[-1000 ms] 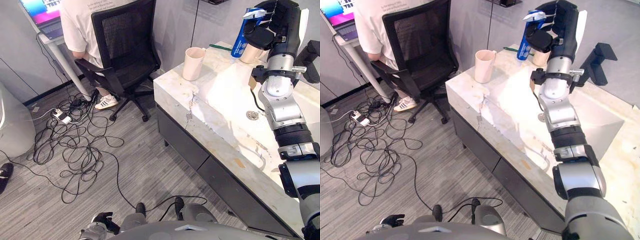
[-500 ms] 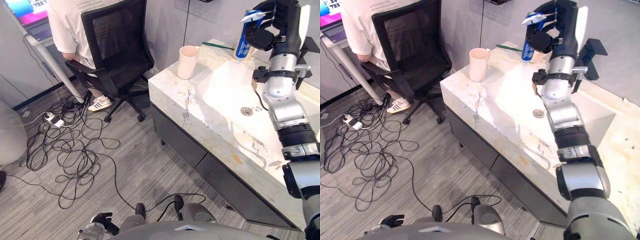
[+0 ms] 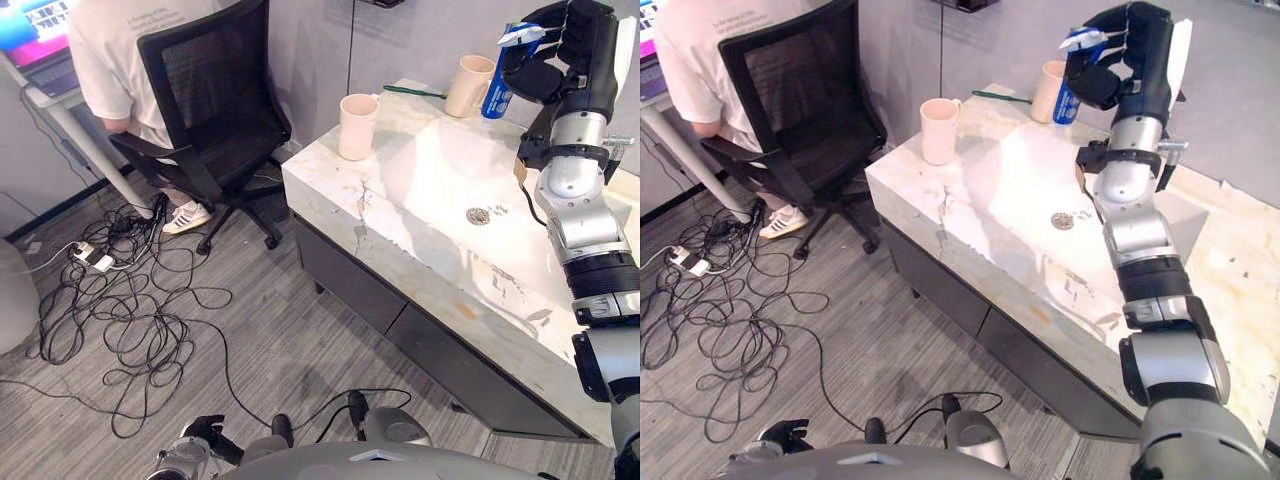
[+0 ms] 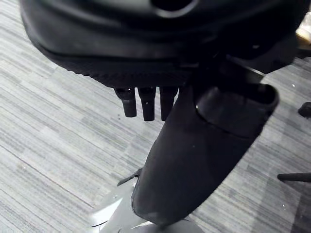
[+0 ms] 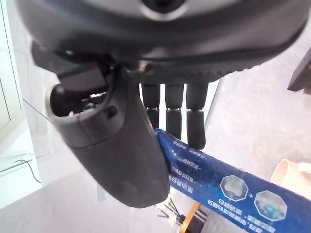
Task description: Organize the bathroom.
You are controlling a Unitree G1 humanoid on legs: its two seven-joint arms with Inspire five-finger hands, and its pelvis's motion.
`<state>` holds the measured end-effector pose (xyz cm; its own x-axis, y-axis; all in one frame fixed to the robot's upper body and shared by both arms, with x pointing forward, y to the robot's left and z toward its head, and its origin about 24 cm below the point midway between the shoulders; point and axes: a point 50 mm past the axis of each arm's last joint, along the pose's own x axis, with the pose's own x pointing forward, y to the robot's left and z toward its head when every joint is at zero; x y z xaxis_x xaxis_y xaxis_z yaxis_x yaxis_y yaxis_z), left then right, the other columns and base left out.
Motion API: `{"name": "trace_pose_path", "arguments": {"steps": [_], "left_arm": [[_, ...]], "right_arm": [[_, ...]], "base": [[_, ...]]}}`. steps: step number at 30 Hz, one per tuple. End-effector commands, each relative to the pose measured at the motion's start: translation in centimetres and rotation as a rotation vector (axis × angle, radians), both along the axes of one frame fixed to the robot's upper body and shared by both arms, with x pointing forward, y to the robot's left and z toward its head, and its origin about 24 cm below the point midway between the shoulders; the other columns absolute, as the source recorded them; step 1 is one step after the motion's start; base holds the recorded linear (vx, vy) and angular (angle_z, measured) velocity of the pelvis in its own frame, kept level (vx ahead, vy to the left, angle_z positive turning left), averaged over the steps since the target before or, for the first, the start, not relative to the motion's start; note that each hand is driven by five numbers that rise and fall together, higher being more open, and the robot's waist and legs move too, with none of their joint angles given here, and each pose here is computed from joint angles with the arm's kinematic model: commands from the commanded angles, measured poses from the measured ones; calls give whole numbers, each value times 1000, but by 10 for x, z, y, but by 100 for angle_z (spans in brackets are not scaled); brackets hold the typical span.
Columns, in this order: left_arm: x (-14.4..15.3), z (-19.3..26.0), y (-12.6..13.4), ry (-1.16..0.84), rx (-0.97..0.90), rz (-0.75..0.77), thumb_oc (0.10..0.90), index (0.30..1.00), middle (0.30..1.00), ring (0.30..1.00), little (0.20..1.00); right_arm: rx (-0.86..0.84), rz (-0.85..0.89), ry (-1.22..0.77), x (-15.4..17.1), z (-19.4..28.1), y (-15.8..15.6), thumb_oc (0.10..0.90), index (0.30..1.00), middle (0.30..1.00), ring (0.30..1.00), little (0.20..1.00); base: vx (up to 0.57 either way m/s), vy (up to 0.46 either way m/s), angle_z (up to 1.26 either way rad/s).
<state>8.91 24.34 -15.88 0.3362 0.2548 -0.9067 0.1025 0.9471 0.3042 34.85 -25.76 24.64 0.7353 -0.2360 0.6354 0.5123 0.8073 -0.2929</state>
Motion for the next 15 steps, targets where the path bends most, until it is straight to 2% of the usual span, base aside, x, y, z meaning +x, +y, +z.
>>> {"name": "trace_pose_path", "arguments": {"steps": [1,3,6,8,11,15], "left_arm": [[16,8,13,-61,28,-54,800,900,900,900,900],[27,10,9,-92,11,-72,800,900,900,900,900],[59,17,-9,-182,-22,-149,800,900,900,900,900],[68,20,-16,-206,-27,-163,800,900,900,900,900],[68,18,-21,-212,-34,-153,800,900,900,900,900],[60,18,-7,-191,18,-117,800,900,900,900,900]], "right_arm": [[48,110,-364,-21,70,18,400,300,300,300,300],[46,107,-378,-20,71,23,400,300,300,300,300],[53,93,-430,-19,79,31,400,300,300,300,300],[46,88,-440,-19,83,32,400,300,300,300,300],[39,99,-436,-17,85,33,400,300,300,300,300],[79,105,-438,-22,88,25,400,300,300,300,300]], "base": [[-201,95,17],[-182,166,18],[-293,313,24],[-211,292,32],[-130,373,45],[-42,134,11]]}}
